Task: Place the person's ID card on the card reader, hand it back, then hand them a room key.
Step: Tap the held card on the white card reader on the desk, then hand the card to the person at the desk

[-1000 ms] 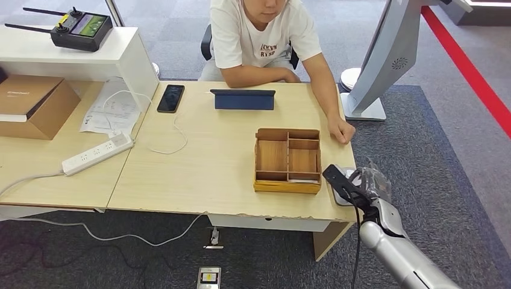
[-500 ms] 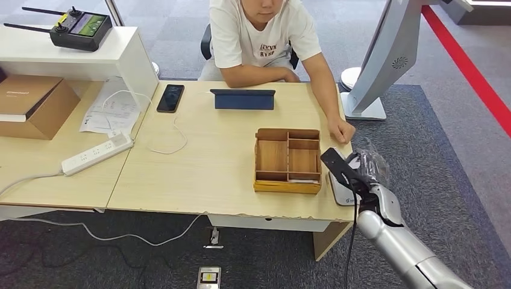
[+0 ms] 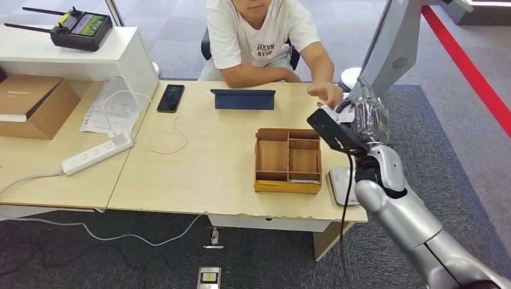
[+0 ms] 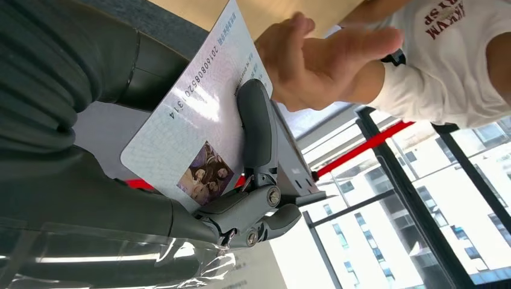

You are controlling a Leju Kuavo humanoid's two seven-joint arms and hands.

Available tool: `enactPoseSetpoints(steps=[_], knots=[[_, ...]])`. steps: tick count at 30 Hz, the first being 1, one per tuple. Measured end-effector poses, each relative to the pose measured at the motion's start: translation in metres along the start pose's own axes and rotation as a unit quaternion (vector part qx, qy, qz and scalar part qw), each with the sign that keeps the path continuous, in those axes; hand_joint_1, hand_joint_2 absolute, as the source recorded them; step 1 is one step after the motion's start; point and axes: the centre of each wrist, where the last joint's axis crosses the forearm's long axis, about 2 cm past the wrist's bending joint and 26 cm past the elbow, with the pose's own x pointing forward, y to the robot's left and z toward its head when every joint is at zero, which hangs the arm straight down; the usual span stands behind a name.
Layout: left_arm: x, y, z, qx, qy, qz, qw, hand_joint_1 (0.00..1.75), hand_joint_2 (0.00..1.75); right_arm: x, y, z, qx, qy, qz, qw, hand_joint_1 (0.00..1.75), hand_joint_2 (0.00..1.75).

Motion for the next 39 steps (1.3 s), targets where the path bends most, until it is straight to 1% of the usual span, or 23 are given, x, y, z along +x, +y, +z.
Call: enactPoseSetpoints(steps=[6, 11, 14, 19, 20, 23, 24, 25, 29, 39], knots=[[0.014, 0.001, -0.003, -0.003, -0.015, -0.017, 1.000, 0.00, 0.00, 0.033, -0.009, -0.025, 0.008, -0.038, 0.020, 0.999, 1.75, 1.75], [0.024, 0.000, -0.004, -0.008, -0.026, -0.025, 0.999, 0.00, 0.00, 0.058, -0.006, -0.041, 0.023, -0.054, 0.029, 0.998, 1.75, 1.75], [0.026, 0.000, -0.004, -0.010, -0.030, -0.028, 0.999, 0.00, 0.00, 0.068, -0.001, -0.047, 0.030, -0.056, 0.033, 0.997, 1.75, 1.75], [0.026, 0.000, -0.004, -0.010, -0.032, -0.035, 0.999, 0.00, 0.00, 0.076, 0.008, -0.054, 0.041, -0.054, 0.042, 0.997, 1.75, 1.75], [0.026, 0.000, -0.004, -0.010, -0.032, -0.036, 0.999, 0.00, 0.00, 0.077, 0.010, -0.055, 0.044, -0.053, 0.044, 0.997, 1.51, 1.75], [0.025, 0.000, -0.004, -0.011, -0.030, -0.037, 0.999, 0.00, 0.00, 0.077, 0.014, -0.056, 0.050, -0.048, 0.047, 0.996, 0.20, 1.75], [0.025, 0.000, -0.004, -0.011, -0.029, -0.037, 0.999, 0.00, 0.00, 0.077, 0.016, -0.056, 0.052, -0.046, 0.048, 0.996, 0.00, 1.75], [0.025, 0.000, -0.004, -0.012, -0.029, -0.037, 0.999, 0.00, 0.00, 0.077, 0.017, -0.056, 0.053, -0.044, 0.049, 0.996, 0.00, 1.75], [0.025, -0.001, -0.003, -0.013, -0.030, -0.037, 0.999, 0.00, 0.00, 0.076, 0.022, -0.055, 0.059, -0.041, 0.051, 0.996, 0.00, 0.00], [0.026, -0.001, -0.003, -0.012, -0.037, -0.037, 0.999, 0.00, 0.00, 0.076, 0.025, -0.056, 0.053, -0.041, 0.036, 0.997, 0.00, 0.00]])
